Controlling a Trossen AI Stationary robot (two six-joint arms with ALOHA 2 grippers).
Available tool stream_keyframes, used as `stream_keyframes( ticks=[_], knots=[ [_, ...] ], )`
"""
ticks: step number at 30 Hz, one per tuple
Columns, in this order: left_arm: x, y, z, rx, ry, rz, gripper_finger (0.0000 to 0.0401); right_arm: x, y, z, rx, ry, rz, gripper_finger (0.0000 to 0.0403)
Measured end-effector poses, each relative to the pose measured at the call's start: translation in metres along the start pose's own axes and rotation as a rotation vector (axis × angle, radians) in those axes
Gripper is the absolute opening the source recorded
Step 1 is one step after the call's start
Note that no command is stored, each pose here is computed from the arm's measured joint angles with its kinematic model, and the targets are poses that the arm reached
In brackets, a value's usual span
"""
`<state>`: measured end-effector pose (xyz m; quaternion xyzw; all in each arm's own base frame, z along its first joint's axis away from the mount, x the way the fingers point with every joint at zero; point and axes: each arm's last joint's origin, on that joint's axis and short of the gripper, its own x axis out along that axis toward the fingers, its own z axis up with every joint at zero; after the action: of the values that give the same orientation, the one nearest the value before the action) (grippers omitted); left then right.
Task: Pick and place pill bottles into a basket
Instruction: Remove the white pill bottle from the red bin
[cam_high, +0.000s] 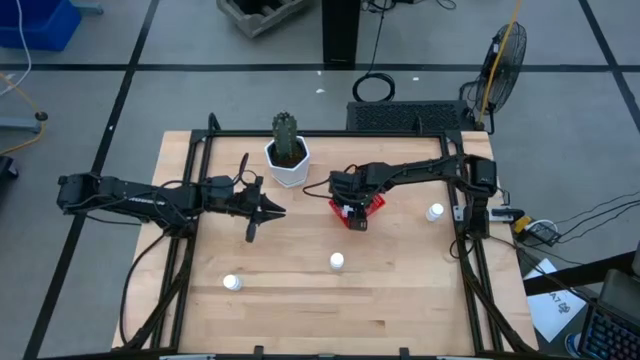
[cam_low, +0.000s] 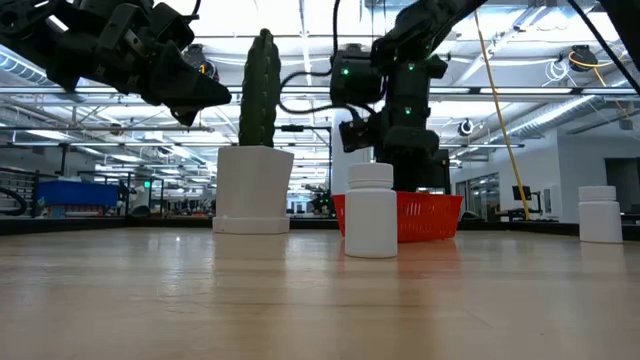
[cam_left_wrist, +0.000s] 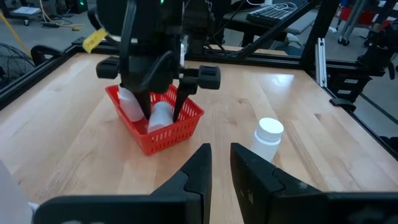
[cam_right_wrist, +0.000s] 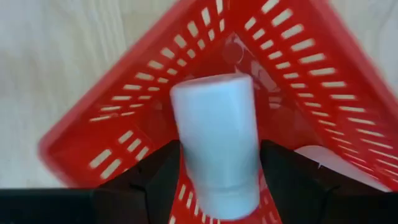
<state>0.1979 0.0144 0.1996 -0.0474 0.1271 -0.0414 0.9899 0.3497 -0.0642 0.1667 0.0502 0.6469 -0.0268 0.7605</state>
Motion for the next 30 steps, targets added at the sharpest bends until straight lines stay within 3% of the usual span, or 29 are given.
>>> stream_keyframes(
  ticks=[9,13,19,26,30],
  knots=[
    [0.000,0.000,0.000,0.005,0.000,0.000,0.0062,0.013,-0.003,0.000,-0.045,0.044,-0.052,0.0195],
    [0.000,0.000,0.000,0.006,-0.003,0.001,0.0062,0.001,0.000,0.000,-0.106,0.024,-0.144,0.0165],
    [0.000,0.000,0.000,0.007,-0.004,0.001,0.0062,-0.021,0.008,-0.002,-0.138,-0.027,-0.187,0.0164],
    [0.000,0.000,0.000,0.008,-0.004,0.004,0.0062,-0.048,0.041,-0.016,-0.271,0.005,-0.401,0.0164],
    [0.000,0.000,0.000,0.007,-0.005,0.009,0.0062,-0.057,0.071,-0.032,-0.421,0.105,-0.539,0.0164]
  ],
)
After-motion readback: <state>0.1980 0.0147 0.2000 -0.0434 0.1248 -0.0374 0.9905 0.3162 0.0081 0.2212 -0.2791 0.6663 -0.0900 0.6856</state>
